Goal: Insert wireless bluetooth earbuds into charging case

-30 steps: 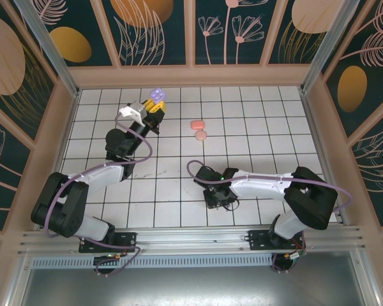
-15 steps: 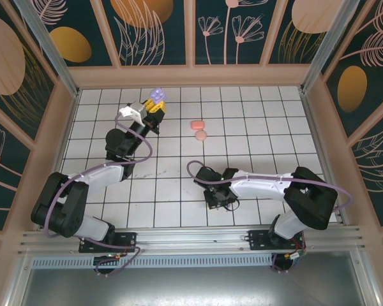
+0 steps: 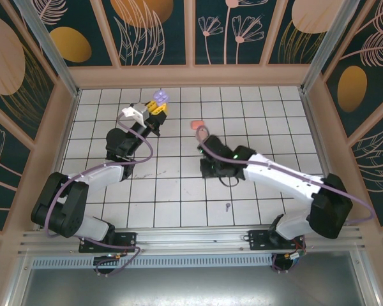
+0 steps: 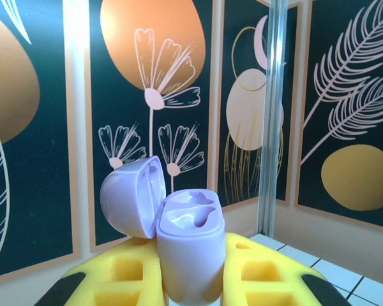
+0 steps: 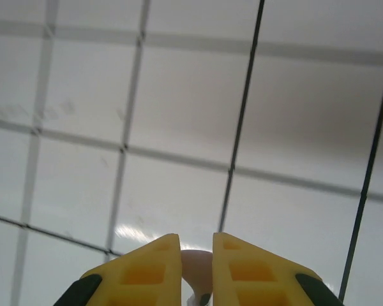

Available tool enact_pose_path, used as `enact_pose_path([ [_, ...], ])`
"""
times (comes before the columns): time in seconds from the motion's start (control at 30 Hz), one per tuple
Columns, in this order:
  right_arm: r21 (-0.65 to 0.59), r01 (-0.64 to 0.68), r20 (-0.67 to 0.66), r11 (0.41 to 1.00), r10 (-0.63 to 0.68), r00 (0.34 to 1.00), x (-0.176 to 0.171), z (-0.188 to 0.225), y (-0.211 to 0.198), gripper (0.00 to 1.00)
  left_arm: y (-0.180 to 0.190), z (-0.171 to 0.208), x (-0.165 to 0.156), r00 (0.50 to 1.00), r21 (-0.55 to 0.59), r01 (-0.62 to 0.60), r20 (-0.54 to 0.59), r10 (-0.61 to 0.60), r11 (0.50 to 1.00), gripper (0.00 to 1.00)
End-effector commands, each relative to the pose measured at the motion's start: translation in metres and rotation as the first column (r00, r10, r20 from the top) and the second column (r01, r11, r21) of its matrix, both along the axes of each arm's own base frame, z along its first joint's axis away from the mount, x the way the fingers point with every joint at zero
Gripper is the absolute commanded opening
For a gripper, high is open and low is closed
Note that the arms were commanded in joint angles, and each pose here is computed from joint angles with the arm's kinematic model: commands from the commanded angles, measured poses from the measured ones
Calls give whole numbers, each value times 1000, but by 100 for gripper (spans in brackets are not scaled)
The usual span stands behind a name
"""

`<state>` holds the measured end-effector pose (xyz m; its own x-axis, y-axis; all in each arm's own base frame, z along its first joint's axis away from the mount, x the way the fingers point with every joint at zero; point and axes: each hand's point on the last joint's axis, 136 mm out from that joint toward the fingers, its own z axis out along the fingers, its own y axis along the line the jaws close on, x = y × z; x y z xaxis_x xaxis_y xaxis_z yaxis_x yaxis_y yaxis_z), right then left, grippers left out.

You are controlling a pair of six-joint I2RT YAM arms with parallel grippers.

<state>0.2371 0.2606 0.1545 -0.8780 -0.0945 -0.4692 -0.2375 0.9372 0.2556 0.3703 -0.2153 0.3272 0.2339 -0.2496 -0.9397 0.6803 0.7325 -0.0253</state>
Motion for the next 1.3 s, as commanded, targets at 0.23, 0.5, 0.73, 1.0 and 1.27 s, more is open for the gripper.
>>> enact_pose_path([
  [0.23,147,-23,414,989,-40,909,95,173,-8,12,-22,-8,-8,994,74,98,37,-101,992,0],
  [0.5,178,-140,551,974,19,834,123,239,24,11,-41,-22,-9,991,154,119,41,-127,981,0],
  [0.73,176,-210,600,962,65,798,130,248,42,11,-49,-22,2,994,247,79,60,-96,966,0],
  [1.0,173,-268,633,948,101,767,125,246,57,11,-62,-21,6,988,282,126,54,-147,951,0],
  [1.27,165,-292,630,942,127,766,127,233,75,11,-68,-21,5,985,288,144,50,-165,947,0],
])
